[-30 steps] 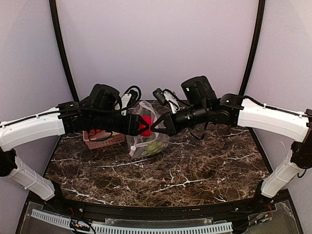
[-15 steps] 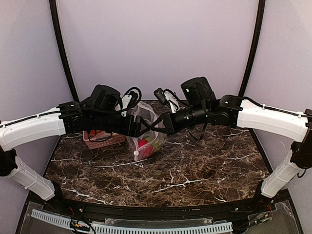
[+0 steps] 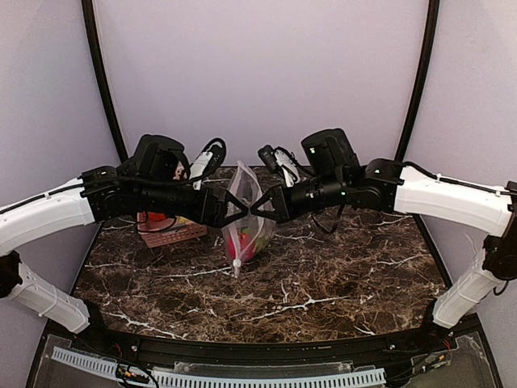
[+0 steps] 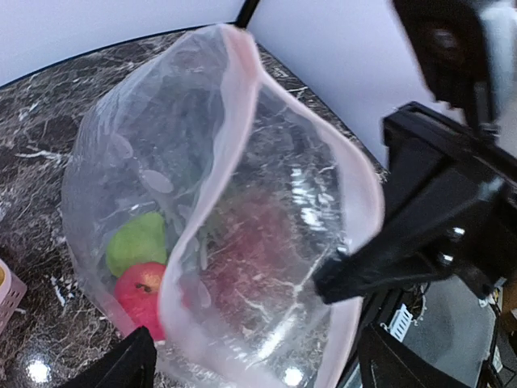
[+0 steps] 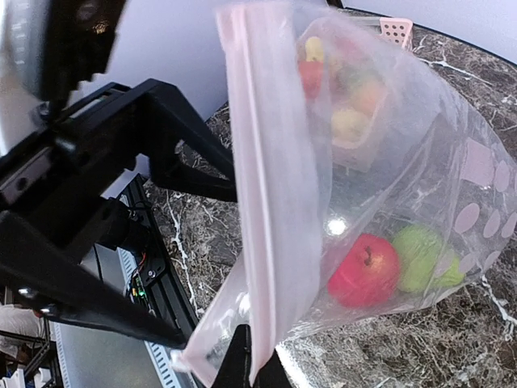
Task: Place the food in the zip-top bag and seal the zipper
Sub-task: Place the fake fruit in the zipper food storage bag, then pick up the fake vegetable from the bin.
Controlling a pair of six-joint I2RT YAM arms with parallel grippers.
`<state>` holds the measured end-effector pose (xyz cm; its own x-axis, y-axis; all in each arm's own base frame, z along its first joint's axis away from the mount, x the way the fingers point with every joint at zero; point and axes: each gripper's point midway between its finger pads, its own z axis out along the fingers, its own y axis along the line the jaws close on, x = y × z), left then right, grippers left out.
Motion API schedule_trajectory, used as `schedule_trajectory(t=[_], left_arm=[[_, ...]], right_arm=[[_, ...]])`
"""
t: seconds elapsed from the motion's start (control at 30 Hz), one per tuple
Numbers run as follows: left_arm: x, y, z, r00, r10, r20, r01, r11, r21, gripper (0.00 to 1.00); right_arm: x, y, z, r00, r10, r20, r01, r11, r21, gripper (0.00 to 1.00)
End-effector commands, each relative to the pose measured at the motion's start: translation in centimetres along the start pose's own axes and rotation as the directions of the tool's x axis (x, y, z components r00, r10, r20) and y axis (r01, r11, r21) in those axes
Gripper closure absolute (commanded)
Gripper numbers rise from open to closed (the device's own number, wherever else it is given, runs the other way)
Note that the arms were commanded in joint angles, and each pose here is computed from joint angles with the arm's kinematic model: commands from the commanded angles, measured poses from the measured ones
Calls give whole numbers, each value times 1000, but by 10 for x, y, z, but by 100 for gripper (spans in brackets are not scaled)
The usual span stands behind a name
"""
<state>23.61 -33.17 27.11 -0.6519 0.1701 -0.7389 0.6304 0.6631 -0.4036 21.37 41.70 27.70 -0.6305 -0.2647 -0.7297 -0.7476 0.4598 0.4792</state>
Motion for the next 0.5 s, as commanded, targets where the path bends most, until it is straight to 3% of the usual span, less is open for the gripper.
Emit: schedule_trajectory(t=[0.0, 0.2, 0.47], left_arm=[[-11, -32, -37, 996, 75, 44, -81, 985, 154, 11], [-14, -33, -62, 999, 32, 33, -38, 975, 218, 8], [-20, 36, -80, 998, -48, 41, 48, 999, 11, 8]], right_arm=[[-2, 0, -9, 999, 13, 40, -14, 1000, 25, 100], [-2, -11, -13, 997, 43, 59, -47, 996, 72, 100], [-6, -21, -21, 993, 69, 91, -79, 991, 108, 100]])
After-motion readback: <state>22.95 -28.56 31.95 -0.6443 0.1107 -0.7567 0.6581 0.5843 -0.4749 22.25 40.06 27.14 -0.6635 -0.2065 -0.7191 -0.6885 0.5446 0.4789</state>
